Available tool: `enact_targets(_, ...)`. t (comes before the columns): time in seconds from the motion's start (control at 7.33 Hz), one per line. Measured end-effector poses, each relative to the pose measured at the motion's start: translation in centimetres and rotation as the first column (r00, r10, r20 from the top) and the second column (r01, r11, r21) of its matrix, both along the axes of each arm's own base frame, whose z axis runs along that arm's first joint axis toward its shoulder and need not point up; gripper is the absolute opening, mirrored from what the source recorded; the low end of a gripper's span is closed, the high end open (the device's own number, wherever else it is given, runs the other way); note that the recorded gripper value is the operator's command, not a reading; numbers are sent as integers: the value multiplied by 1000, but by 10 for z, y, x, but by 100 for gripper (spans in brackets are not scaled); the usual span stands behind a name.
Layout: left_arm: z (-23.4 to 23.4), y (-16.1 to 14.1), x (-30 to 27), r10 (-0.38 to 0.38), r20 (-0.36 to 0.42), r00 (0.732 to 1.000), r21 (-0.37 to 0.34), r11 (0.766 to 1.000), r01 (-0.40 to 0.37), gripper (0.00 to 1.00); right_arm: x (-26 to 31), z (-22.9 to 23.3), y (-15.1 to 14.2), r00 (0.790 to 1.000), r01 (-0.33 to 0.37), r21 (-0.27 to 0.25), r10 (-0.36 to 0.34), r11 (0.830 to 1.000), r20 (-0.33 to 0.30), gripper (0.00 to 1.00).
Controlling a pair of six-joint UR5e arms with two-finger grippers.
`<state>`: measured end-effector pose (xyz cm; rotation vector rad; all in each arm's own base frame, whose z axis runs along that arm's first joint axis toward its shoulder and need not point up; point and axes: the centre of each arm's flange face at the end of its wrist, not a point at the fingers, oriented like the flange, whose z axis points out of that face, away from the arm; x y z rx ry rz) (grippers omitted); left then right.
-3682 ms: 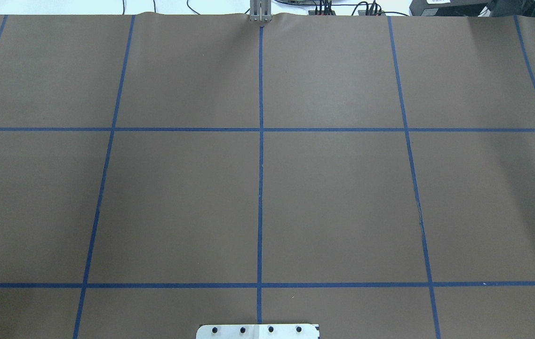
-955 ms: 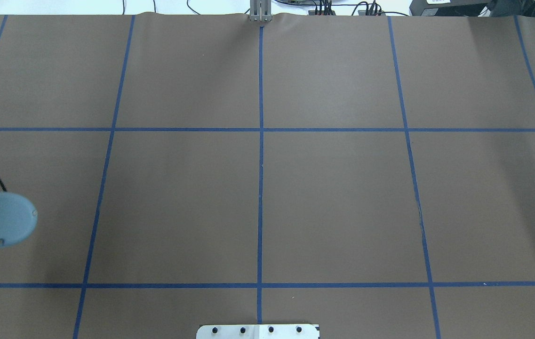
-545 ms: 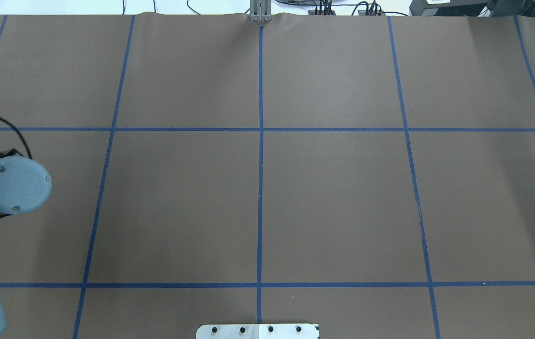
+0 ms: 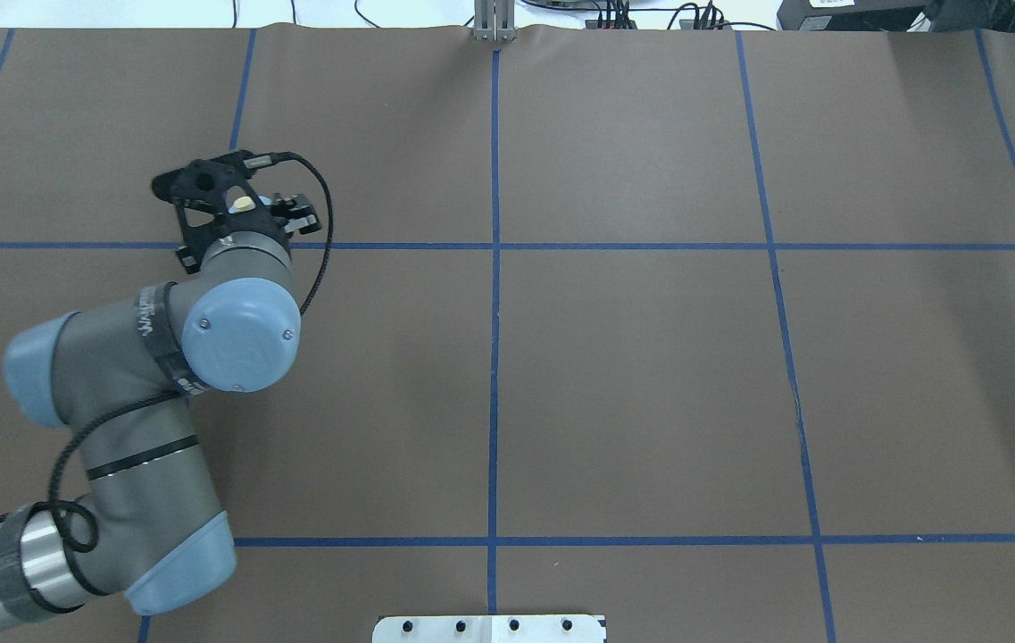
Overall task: Place and press bell with both arms
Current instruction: 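Carry the bell with the left gripper toward the table's center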
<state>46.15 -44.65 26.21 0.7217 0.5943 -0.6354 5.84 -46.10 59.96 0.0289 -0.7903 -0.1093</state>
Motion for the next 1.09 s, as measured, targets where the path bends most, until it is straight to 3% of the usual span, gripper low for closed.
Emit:
enact_targets(0.14, -10, -8, 38, 70, -31, 997, 100, 993, -66, 0, 0, 9, 0, 1000, -4, -23, 4, 1000, 0, 100)
enact_targets(0.41, -35, -24, 110, 183, -55, 982, 266, 950, -163, 0, -1, 20, 0, 1000, -9, -52, 9, 999, 4, 100)
enact_targets(0.82, -65, -39, 161, 247, 27, 969, 359, 902, -240, 0, -1, 22, 0, 1000, -10, -59, 10, 998, 5, 100)
enact_targets(1.09, -60, -47, 181, 255, 67, 965, 371, 891, -261, 0, -1, 18, -1, 1000, -10, -50, 10, 999, 5, 100)
